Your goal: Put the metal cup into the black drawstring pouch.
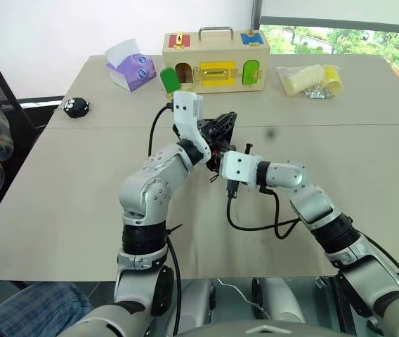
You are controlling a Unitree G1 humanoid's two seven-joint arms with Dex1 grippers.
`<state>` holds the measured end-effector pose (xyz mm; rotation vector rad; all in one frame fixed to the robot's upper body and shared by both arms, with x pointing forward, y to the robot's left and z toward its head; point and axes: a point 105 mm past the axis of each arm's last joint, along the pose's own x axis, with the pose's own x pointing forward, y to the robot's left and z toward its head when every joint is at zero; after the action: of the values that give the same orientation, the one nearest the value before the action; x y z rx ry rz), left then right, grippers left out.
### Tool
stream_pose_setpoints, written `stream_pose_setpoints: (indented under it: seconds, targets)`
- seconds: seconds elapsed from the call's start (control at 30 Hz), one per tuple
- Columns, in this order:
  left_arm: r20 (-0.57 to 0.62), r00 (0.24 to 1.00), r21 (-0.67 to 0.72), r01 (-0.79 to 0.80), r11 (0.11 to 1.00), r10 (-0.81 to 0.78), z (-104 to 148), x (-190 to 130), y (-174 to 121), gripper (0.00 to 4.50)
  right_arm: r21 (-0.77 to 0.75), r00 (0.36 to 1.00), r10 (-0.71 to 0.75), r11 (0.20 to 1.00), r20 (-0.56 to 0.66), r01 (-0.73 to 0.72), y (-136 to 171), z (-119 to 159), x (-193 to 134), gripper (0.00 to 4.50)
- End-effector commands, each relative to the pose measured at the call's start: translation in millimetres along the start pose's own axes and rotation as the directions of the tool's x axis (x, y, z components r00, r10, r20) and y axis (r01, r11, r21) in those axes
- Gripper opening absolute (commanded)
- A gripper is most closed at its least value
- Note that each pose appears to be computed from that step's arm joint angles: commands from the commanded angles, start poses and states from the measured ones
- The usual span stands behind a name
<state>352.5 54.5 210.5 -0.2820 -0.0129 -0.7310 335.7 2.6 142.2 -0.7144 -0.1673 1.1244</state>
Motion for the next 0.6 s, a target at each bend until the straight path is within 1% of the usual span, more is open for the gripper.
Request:
stream_pose_setpoints:
  seconds: [0.03,0.07,0.1,0.13,0.17,0.23,0.3,0.33,0.4,0.43,0.53,0.6]
  targets:
    - [-0.083,0.96,-0.044,0.266,0.963,-0.268,-26.8,-8.6,-49.9,0.0,0.203,0.859,-0.477,0.837,-0.185,0.508,-104.3,-50.0,-75.9,1.4]
    - [-0.083,0.962,-0.044,0.258,0.965,-0.261,-27.2,-8.7,-48.9,0.0,0.213,0.847,-0.498,0.822,-0.184,0.529,-105.3,-51.1,-76.3,1.83]
    - [-0.084,0.963,-0.044,0.252,0.967,-0.255,-27.5,-8.8,-48.0,0.0,0.22,0.838,-0.512,0.81,-0.187,0.544,-105.8,-52.6,-76.6,2.35]
    - [-0.084,0.965,-0.043,0.247,0.968,-0.25,-27.7,-8.8,-47.2,0.0,0.225,0.836,-0.514,0.806,-0.191,0.547,-105.2,-54.4,-76.4,2.59]
    - [-0.083,0.966,-0.042,0.242,0.969,-0.245,-27.7,-9.0,-46.7,0.0,0.226,0.836,-0.514,0.805,-0.195,0.548,-104.2,-55.8,-76.6,3.03]
    - [-0.08,0.97,-0.042,0.229,0.973,-0.231,-27.4,-8.7,-44.9,0.0,0.22,0.834,-0.517,0.805,-0.195,0.551,-103.4,-57.2,-77.2,3.03]
    - [-0.074,0.975,-0.038,0.208,0.977,-0.211,-26.6,-7.4,-41.3,0.0,0.187,0.844,-0.504,0.825,-0.184,0.533,-101.0,-55.9,-76.9,3.03]
    - [-0.07,0.979,-0.034,0.19,0.981,-0.192,-25.9,-6.4,-38.3,0.0,0.156,0.862,-0.479,0.85,-0.167,0.503,-96.4,-53.3,-75.3,3.03]
    - [-0.062,0.986,-0.021,0.154,0.988,-0.155,-24.3,-3.8,-32.7,0.0,0.062,0.916,-0.384,0.918,-0.117,0.392,-79.0,-45.2,-68.8,3.03]
    - [-0.062,0.988,-0.02,0.143,0.99,-0.144,-24.2,-2.8,-31.1,0.0,0.012,0.933,-0.344,0.938,-0.107,0.347,-70.8,-43.7,-66.9,3.03]
    - [-0.063,0.988,-0.022,0.137,0.99,-0.138,-24.9,-1.8,-30.4,0.0,-0.099,0.956,-0.28,0.957,-0.09,0.271,-56.8,-42.9,-64.3,3.03]
    - [-0.059,0.989,-0.029,0.137,0.99,-0.139,-25.3,-1.5,-31.1,0.0,-0.093,0.945,-0.319,0.946,-0.07,0.312,-60.2,-42.8,-66.0,3.03]
